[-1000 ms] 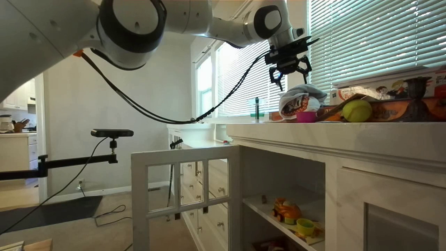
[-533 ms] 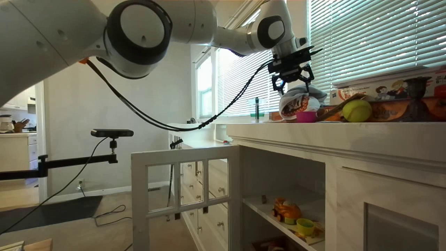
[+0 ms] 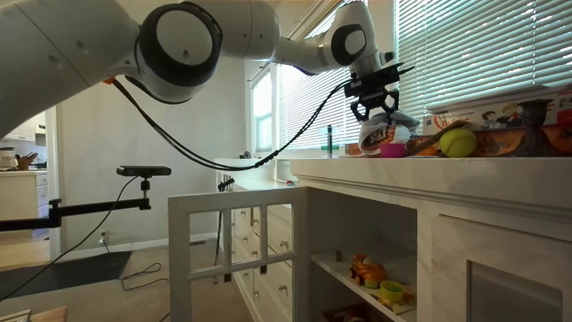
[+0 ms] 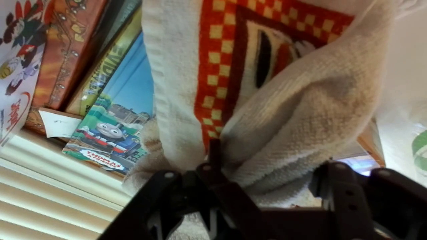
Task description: Use the towel to wipe the top of the dresser
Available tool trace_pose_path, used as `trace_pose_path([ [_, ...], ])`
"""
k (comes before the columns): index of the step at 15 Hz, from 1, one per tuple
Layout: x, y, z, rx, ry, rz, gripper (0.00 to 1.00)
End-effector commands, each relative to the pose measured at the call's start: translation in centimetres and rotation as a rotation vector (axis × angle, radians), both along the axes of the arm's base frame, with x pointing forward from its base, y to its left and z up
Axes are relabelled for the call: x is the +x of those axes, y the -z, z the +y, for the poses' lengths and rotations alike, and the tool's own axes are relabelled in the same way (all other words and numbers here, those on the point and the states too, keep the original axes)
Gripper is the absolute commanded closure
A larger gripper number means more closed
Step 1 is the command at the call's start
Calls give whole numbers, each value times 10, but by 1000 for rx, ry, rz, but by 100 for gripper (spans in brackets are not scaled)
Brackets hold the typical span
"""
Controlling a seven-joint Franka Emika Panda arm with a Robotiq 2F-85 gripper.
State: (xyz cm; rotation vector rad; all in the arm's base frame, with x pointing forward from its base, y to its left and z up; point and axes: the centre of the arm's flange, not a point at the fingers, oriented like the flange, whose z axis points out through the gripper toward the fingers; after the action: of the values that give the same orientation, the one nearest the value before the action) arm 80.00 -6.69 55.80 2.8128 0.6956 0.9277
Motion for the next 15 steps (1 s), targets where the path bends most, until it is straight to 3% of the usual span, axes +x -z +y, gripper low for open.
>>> trace_pose_path([
  [1,0,0,0,0,0,0,39],
  [3,0,0,0,0,0,0,39],
  [4,0,0,0,0,0,0,64],
  [5,0,0,0,-11,7,2,65],
  [9,0,-4,2,-9,-7,-4,95],
  [11,1,-3,3,-13,-8,-2,100],
  [15,0,-3,2,-15,-4,-2,98],
])
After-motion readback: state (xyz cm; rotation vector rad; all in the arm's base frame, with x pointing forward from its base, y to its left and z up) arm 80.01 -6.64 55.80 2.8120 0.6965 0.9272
